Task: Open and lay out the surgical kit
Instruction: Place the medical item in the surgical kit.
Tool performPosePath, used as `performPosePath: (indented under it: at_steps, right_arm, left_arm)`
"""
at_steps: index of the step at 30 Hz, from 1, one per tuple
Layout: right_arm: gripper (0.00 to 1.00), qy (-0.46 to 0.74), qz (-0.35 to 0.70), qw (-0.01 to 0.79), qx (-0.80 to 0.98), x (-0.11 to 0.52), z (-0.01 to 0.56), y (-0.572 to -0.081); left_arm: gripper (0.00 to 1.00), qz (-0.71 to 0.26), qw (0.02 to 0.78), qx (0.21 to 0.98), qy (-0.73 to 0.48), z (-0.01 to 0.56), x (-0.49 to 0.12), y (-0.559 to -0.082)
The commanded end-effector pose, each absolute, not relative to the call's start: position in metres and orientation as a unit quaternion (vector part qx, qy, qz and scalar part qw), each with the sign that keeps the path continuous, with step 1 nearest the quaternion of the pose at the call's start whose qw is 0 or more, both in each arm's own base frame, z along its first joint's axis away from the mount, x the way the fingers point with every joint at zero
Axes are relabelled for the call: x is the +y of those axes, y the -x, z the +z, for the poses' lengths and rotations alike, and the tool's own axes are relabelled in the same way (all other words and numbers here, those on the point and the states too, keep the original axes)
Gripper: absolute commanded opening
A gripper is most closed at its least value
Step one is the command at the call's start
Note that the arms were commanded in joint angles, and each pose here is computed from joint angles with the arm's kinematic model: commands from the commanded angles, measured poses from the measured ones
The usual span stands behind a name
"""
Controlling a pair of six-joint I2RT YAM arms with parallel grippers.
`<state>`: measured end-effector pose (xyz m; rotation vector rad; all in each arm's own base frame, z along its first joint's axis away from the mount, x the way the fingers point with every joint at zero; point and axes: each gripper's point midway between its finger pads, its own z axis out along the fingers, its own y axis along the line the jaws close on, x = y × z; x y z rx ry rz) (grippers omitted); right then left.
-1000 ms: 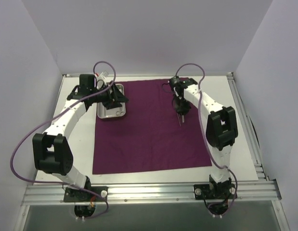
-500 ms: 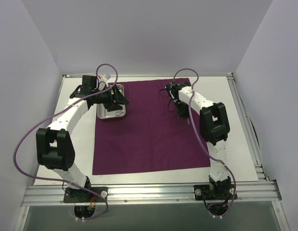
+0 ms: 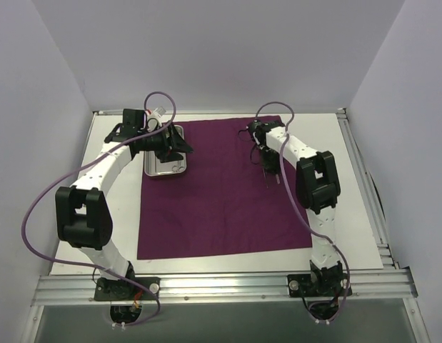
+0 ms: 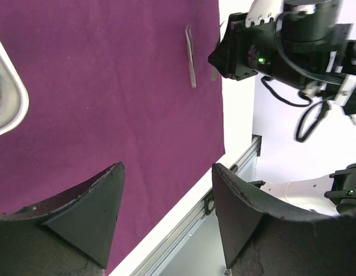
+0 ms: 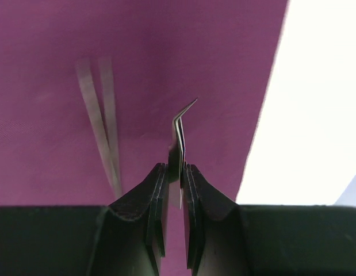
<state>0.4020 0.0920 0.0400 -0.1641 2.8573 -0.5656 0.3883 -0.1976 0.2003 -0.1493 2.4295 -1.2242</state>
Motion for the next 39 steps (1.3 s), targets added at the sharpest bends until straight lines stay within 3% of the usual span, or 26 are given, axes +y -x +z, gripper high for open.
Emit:
performPosePath:
  at_steps: [1,7,14,20,39]
  right_arm:
    - [0.0,0.087,-0.07,0.178,0.978,0.124,0.112,-0.407]
    - [0.0,0.176,0.17,0.199,0.949,0.217,0.159,-0.378]
    - [0.0,0.257,0.325,0.21,0.886,0.286,0.205,-0.341]
    - [0.0,0.281,0.373,0.211,0.858,0.307,0.226,-0.32]
    - [0.0,0.278,0.389,0.216,0.851,0.333,0.239,-0.306]
  left_arm:
    - [0.71,-0.473,0.247,0.846,-0.004,0.233,-0.208,-0.398]
    - [0.73,-0.512,0.263,0.816,-0.048,0.253,-0.222,-0.396]
    - [0.77,-0.535,0.276,0.795,-0.071,0.27,-0.25,-0.382]
    - [0.78,-0.547,0.28,0.787,-0.055,0.274,-0.261,-0.375]
    - [0.72,-0.576,0.267,0.77,-0.066,0.277,-0.285,-0.36]
